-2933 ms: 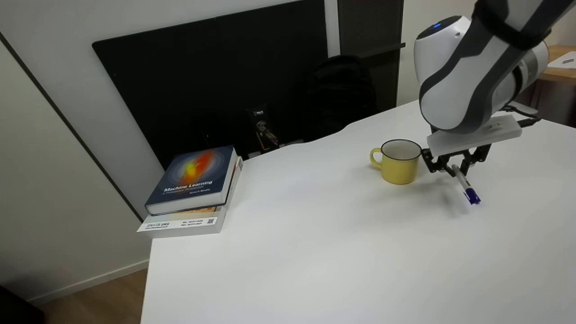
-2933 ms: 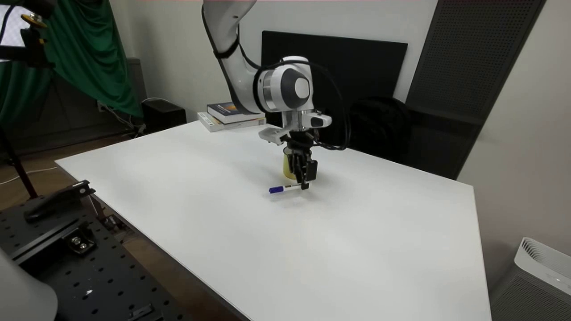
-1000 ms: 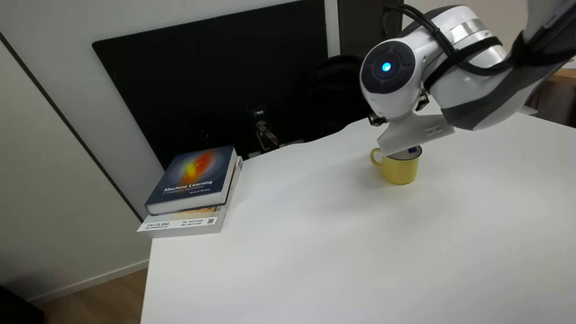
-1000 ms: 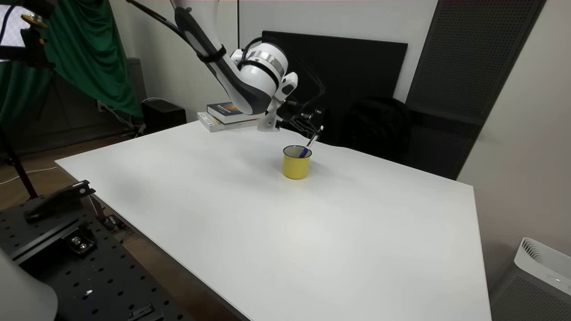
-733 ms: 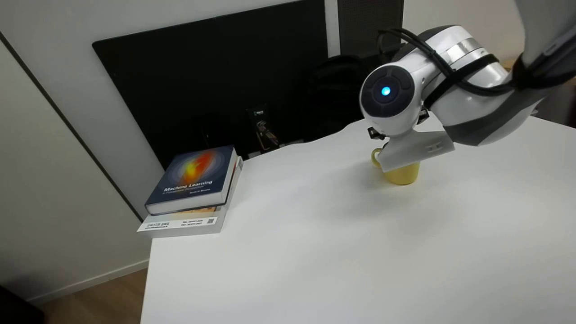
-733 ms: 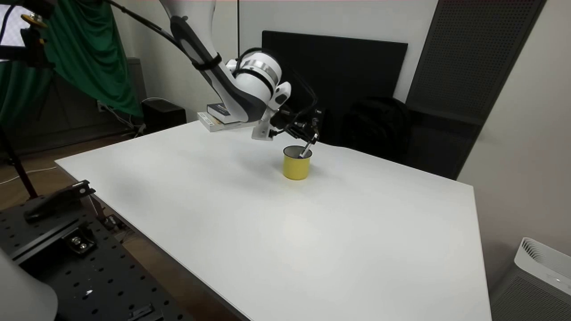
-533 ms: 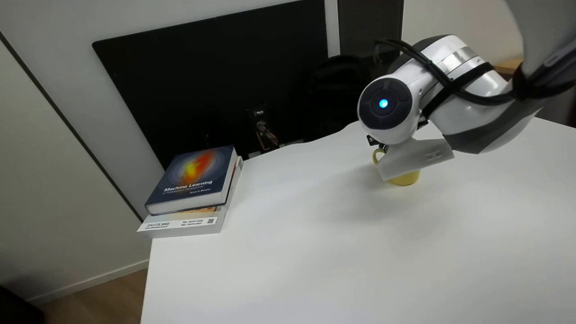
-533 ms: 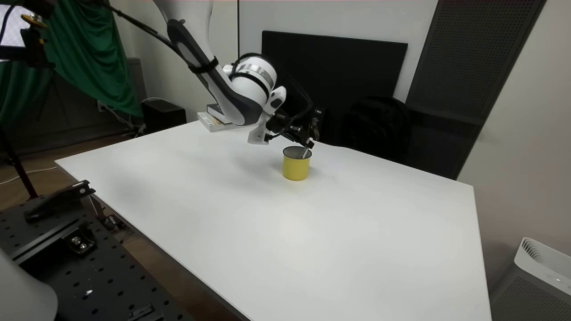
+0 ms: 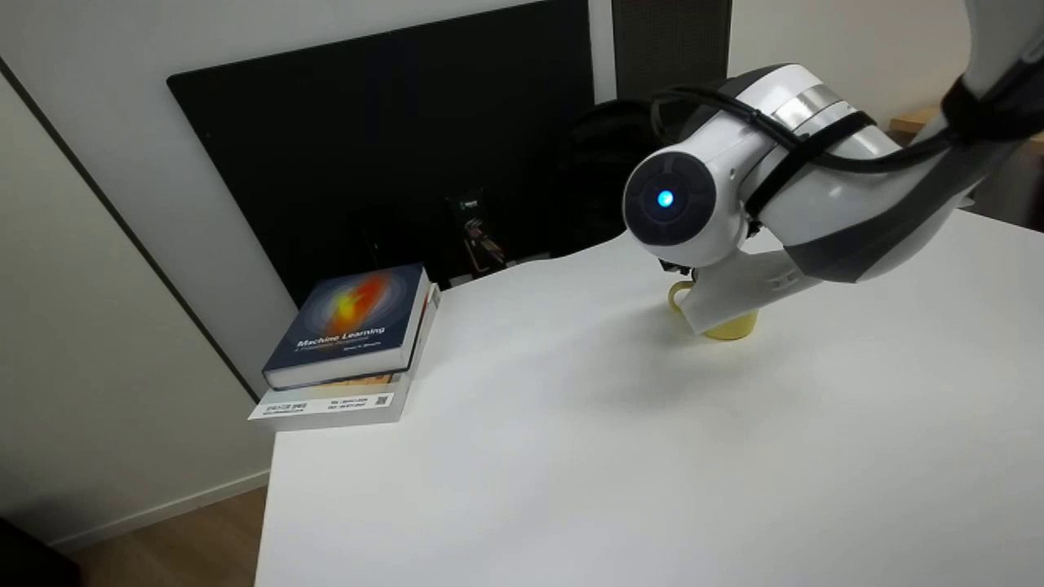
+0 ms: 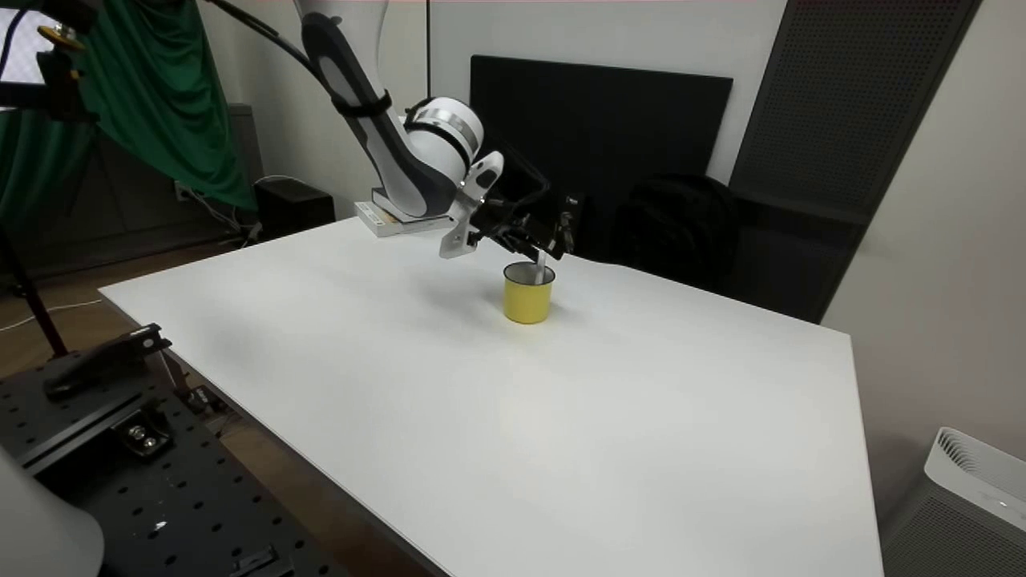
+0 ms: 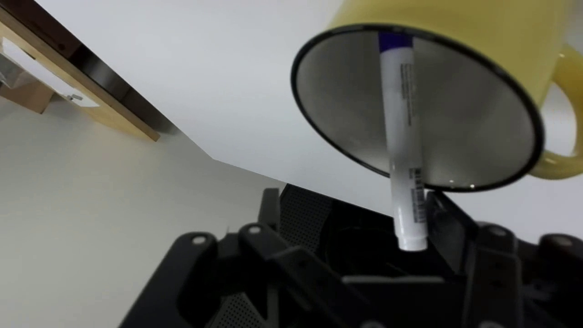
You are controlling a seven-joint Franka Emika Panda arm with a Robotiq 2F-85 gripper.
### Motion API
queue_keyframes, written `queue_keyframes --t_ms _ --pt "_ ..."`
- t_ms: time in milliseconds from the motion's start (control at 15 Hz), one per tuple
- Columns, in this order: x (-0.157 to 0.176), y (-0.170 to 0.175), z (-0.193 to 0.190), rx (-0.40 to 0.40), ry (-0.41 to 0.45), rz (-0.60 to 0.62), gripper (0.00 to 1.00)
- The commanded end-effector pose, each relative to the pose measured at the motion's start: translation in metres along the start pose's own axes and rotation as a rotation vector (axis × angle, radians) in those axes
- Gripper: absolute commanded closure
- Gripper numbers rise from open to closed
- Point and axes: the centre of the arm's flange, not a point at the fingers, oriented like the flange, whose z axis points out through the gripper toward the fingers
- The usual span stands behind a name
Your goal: Put the marker in the mug
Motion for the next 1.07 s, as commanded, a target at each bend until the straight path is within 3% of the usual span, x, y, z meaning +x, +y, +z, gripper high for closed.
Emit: queue_keyframes --t_ms 0,200,667,1000 --pt "0.027 0.011 -0.023 0.119 -0.14 -0.072 0.0" --pt "0.044 0.018 -0.036 0.219 -0.249 -0.133 0.0" --pt "0.045 0.028 -0.05 0.369 -0.5 -0.32 0.0" --pt "0.04 0.034 -0.049 0.385 -0.691 -0.368 0.0"
